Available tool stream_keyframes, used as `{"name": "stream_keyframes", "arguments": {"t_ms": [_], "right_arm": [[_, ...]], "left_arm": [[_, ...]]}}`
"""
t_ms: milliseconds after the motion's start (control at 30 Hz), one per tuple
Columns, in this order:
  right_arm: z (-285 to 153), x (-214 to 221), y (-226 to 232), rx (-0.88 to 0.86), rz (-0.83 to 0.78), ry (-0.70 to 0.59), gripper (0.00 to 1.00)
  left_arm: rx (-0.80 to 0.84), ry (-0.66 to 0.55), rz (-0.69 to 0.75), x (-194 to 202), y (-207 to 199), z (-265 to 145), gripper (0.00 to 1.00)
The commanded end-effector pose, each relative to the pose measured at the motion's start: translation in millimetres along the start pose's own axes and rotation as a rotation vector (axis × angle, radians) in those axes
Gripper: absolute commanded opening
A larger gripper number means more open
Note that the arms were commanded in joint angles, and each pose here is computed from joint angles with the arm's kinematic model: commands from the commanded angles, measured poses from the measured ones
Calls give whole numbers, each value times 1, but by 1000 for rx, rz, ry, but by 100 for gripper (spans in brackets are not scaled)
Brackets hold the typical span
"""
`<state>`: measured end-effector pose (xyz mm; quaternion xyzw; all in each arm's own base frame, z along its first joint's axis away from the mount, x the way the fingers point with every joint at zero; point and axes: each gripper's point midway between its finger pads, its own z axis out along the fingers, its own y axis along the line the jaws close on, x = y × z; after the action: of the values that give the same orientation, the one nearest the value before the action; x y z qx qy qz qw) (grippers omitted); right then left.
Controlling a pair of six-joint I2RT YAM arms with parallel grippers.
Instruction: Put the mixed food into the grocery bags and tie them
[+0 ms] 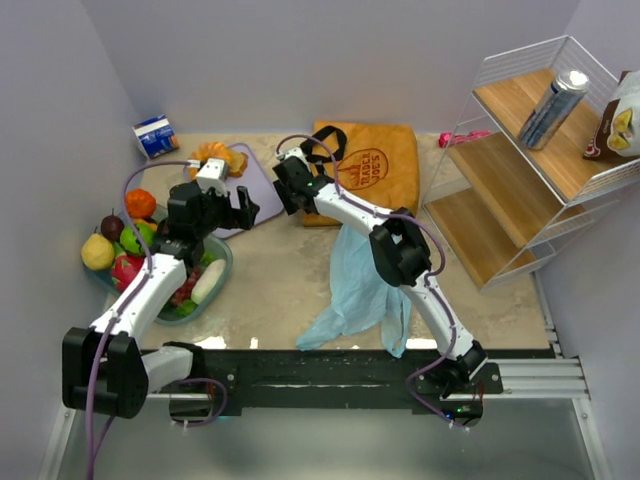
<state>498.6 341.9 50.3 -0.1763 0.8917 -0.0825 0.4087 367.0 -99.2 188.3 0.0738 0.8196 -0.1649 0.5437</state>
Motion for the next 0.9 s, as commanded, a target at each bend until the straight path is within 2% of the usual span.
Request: {"name": "stream_keyframes", "arguments": {"t_ms": [0,67,100,167,200,300,400,500,633,767,867], "right_arm": [[12,20,-47,59,31,137,96],[19,28,-58,46,42,160,87],[21,35,-61,31,35,176,76],[24,44,-67,10,29,193,64],[23,50,-66,-23,14,202,51],[18,54,-64,-79,-17,186,15],[14,47,-57,-152,2,162,0],[4,22,-54,-238,56,127,0],[-18,-18,-53,-298,68,37,0],[-73,-53,-57,-397,88,-70,0],[-106,-64,-55,-437,65,-140,0]], "left_arm": [[-30,-168,-64,-43,-2,-6,92],[-66,-170,-111,-51,1,-9,92],[-89,-129,-133,-43,4,-10,92],[-135,-92,-164,-41,10,-11,91],[-163,-28,-181,-27,14,-14,91],[-267,24,-217,-20,26,-27,91],[-319,22,-268,-24,30,-39,91],[-326,33,-308,-25,28,-41,91],[-267,71,-282,-25,21,-27,91],[-179,73,-246,-29,8,-19,91],[-180,11,-233,-41,8,-28,91]]}}
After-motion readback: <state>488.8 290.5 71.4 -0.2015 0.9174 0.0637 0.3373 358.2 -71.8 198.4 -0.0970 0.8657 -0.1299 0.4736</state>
